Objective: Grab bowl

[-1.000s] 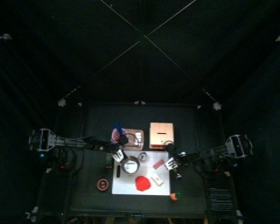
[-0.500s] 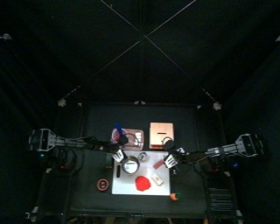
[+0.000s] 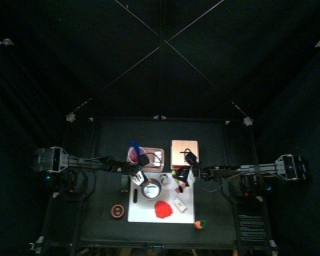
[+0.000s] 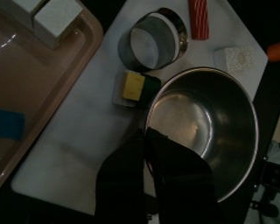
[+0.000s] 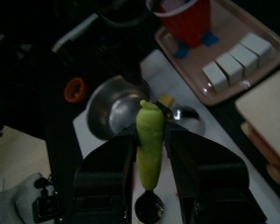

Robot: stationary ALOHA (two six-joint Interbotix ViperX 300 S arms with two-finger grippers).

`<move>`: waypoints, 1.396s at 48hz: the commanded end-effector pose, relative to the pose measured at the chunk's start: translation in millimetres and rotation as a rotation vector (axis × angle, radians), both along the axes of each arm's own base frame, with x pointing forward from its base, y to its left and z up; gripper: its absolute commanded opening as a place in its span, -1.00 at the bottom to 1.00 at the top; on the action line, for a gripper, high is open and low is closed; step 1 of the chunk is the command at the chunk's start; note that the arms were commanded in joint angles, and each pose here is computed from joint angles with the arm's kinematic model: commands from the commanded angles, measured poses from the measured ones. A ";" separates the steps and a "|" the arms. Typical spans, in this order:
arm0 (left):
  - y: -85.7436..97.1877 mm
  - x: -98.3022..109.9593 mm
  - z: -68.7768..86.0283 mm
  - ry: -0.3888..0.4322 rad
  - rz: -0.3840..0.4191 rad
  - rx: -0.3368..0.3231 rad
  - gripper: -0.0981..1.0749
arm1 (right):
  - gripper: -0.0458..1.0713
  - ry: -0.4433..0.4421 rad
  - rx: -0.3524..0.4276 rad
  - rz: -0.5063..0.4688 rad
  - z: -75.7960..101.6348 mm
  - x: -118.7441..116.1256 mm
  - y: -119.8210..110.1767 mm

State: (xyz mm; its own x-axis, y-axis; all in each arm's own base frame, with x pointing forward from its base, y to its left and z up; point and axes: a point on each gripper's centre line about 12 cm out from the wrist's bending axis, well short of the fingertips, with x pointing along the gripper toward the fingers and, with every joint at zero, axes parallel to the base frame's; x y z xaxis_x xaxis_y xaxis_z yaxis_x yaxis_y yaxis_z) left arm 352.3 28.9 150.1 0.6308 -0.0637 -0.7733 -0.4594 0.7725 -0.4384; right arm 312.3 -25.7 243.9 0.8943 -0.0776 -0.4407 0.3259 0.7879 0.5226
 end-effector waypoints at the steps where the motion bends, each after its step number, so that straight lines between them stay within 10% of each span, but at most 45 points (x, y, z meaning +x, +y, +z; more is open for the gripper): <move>1: 4.6 10.4 7.8 -0.039 0.009 0.019 -0.31 | 0.06 -0.165 -0.019 0.041 43.4 22.0 -5.7; 22: 12.5 29.3 18.6 -0.167 0.141 0.003 -0.31 | 0.06 -0.228 -0.058 0.087 48.6 77.3 -28.1; 41: 23.5 34.3 26.2 -0.250 0.253 0.000 -0.31 | 0.06 -0.227 -0.055 0.015 48.9 81.5 -55.2; 67: 27.5 34.2 29.1 -0.271 0.300 -0.018 -0.31 | 0.06 -0.101 -0.066 -0.001 6.0 94.5 -66.7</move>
